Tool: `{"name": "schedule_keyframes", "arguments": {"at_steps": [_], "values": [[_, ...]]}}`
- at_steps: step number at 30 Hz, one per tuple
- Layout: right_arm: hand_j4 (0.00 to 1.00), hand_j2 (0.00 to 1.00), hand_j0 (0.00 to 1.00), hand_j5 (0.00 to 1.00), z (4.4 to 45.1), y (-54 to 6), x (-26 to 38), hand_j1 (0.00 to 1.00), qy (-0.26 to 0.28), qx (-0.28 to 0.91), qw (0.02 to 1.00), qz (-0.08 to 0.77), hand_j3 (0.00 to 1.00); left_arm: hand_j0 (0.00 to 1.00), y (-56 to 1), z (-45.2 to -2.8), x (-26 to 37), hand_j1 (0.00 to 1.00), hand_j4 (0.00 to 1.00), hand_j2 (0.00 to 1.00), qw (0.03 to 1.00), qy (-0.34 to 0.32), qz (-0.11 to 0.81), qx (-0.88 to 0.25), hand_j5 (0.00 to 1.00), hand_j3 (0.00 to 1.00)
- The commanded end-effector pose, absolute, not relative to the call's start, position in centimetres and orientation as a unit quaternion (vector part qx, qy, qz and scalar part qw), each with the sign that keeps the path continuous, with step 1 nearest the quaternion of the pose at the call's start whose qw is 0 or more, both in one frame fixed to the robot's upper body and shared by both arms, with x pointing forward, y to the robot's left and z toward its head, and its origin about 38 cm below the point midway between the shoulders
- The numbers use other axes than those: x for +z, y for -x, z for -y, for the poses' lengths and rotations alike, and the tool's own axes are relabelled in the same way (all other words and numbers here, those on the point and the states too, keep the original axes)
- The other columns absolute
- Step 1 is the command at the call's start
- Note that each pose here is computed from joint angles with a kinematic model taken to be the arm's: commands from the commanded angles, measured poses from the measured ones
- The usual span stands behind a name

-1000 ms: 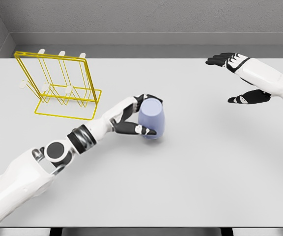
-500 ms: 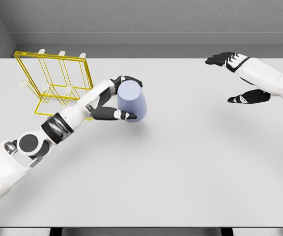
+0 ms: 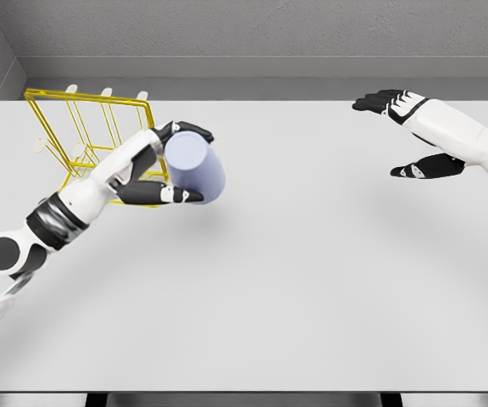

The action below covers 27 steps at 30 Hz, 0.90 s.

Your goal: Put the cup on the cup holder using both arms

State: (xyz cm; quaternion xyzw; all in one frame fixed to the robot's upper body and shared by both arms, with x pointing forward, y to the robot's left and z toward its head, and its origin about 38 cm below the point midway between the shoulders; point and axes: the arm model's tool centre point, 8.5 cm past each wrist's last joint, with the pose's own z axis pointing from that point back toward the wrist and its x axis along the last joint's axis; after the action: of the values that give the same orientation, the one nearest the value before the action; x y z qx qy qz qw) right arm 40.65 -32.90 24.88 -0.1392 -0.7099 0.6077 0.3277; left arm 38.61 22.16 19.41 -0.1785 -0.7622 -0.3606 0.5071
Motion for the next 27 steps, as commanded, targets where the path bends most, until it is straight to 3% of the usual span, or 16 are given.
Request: {"name": "schedule_keyframes", "arguments": {"at_steps": [1,27], "values": [[1.0,1.0,1.0,1.0,32.9,-40.7,24.9,1.0,0.138,0.605,0.329,0.712,1.0,0.66,-38.7,-23.2,20.4,0.66,0.66,0.66,0.498,0.168,0.771,-0.36,0.66,0.66],[1.0,1.0,1.0,1.0,33.1,-40.7,24.8,1.0,0.138,0.604,0.333,0.711,1.0,0.68,-39.8,-28.5,21.8,0.68,0.68,0.68,0.507,0.116,0.787,-0.332,0.68,0.68]]}}
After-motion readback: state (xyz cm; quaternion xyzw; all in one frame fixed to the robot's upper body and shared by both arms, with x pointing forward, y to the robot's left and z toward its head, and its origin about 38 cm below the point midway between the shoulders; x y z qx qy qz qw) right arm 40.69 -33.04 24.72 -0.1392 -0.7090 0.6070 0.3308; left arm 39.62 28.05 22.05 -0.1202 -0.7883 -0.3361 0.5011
